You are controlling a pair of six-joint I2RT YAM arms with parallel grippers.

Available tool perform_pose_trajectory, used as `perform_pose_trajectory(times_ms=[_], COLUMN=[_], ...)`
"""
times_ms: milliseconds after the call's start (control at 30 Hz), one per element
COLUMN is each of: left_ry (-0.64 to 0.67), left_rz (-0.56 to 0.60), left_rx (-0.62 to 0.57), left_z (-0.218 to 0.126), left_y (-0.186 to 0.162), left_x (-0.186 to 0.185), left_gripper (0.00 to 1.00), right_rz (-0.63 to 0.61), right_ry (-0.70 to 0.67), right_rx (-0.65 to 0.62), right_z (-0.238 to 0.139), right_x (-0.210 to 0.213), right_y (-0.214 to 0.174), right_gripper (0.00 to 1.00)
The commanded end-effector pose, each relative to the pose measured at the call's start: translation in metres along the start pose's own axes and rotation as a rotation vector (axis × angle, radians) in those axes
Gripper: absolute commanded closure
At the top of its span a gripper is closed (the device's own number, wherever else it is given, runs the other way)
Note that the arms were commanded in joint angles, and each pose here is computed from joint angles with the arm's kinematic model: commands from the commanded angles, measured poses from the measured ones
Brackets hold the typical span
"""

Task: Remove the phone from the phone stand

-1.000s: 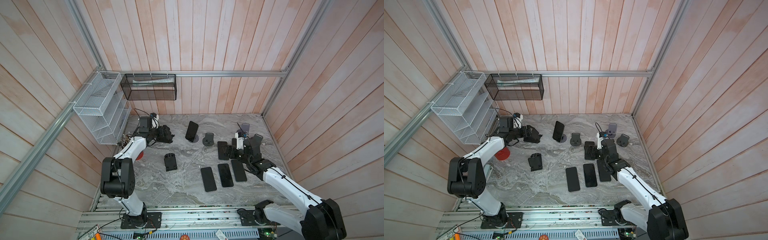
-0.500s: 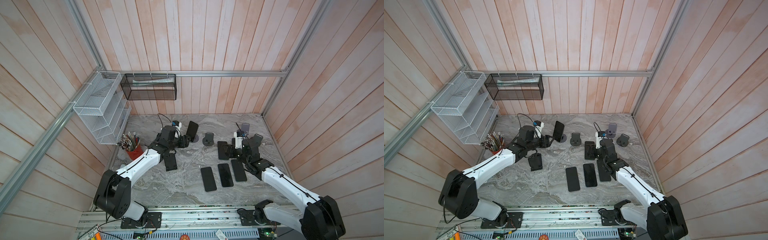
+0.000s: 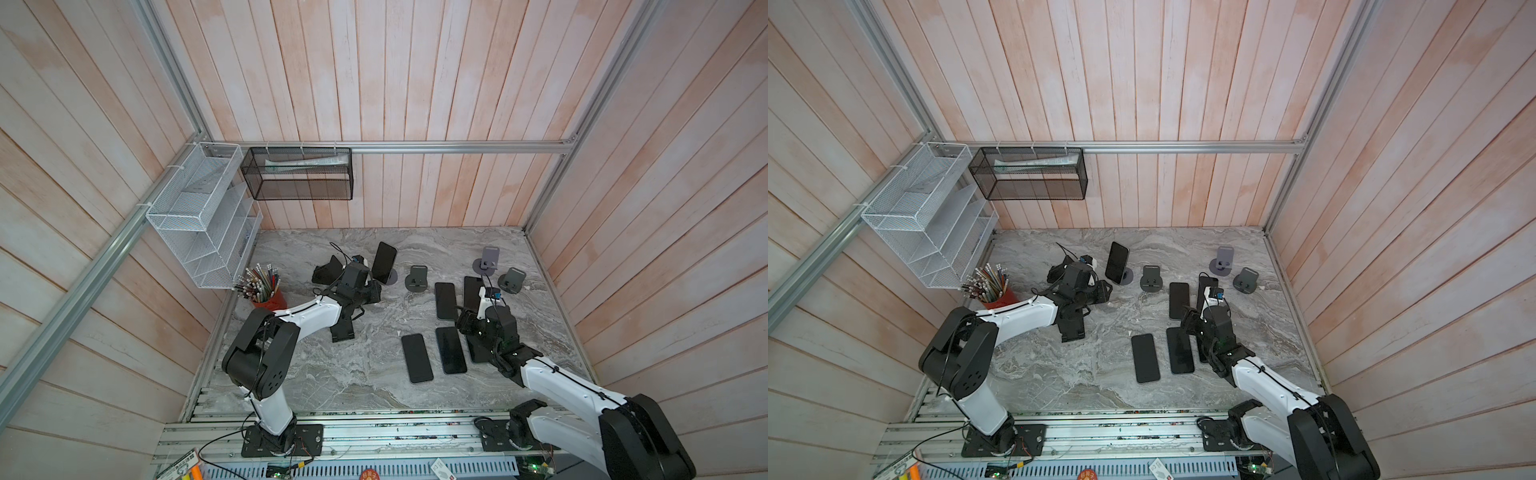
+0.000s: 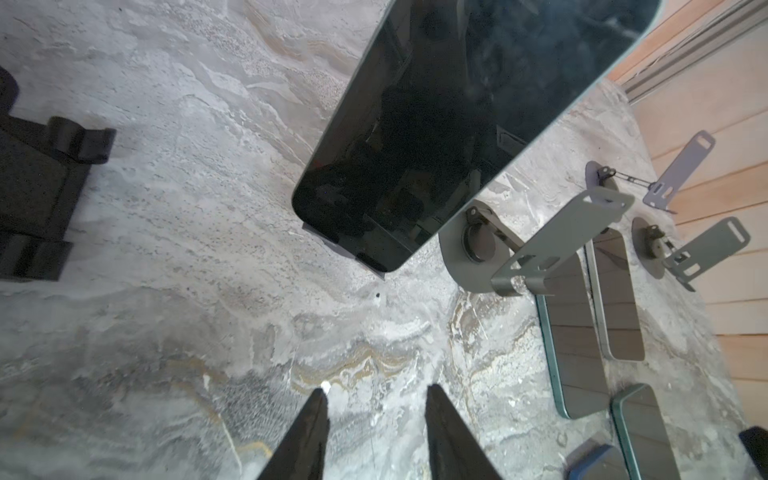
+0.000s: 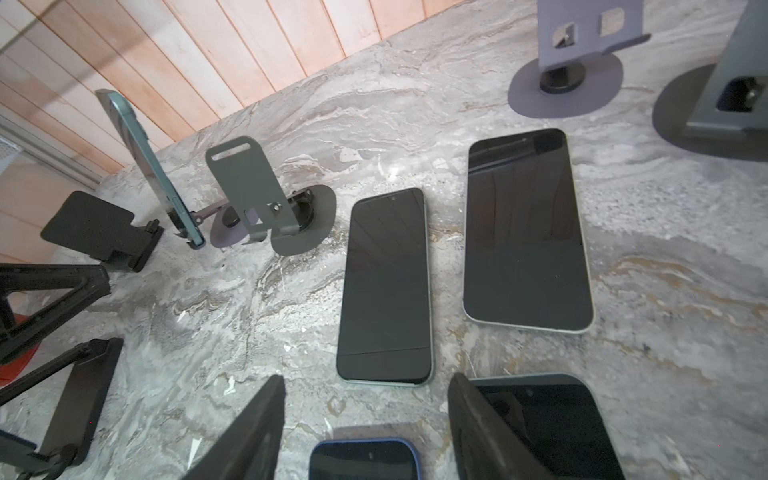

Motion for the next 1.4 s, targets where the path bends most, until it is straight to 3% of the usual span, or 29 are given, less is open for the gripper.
perform_pose_trajectory(times_ms=[0,300,433,533,733,1033,1100,1200,1300,1367], left_ry=[-0.113,-0.067,-0.093,-0.119,-0.092,-0.038,-0.034,-0.034,-0.028,-0.023], left_rz=[0.031,0.101,0.184,0.267,0.388,0.400,0.369,0.298,0.266,0.254], left_rx=[-0.046,-0.058,-0.090,-0.106,-0.078,-0.014,0.005,0.003,-0.017,-0.032], left_z=[0.008,0.021,0.022,0.021,0.030,0.042,0.046,0.047,0.045,0.042], left_y=[0.015,0.017,0.013,0.012,0.010,0.007,0.009,0.014,0.015,0.015], left_x=[-0.022,-0.021,-0.023,-0.026,-0.024,-0.015,-0.011,-0.004,0.000,0.002], left_gripper=[0.60,0.58,0.54,0.52,0.52,0.54,0.64,0.89,0.99,1.00], right_rz=[0.033,-0.002,-0.019,-0.017,-0.022,-0.012,-0.011,-0.010,-0.011,-0.011], right_ry=[-0.021,-0.042,-0.059,-0.055,-0.043,-0.034,-0.030,-0.030,-0.031,-0.032], right_rx=[-0.098,-0.037,-0.059,-0.071,-0.072,-0.109,-0.112,-0.118,-0.119,-0.116], right_z=[0.001,0.016,0.011,0.010,0.009,0.001,0.000,-0.001,-0.001,-0.001], right_x=[0.000,0.005,0.004,0.004,0.006,0.006,0.007,0.006,0.007,0.007], right_y=[0.015,0.012,0.013,0.012,0.012,0.016,0.017,0.018,0.018,0.017], right_gripper=[0.35,0.27,0.14,0.10,0.09,0.09,0.09,0.09,0.09,0.09])
Point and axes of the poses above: each gripper's point midway between its finger pads, its own z axis out along the fingers, its own x axis along the line the jaws close on, y = z × x, the point moved 6 cm from there along -z, back along the fingers, and after that the axes turned 7 degrees about -z, right-handed, at the moved point
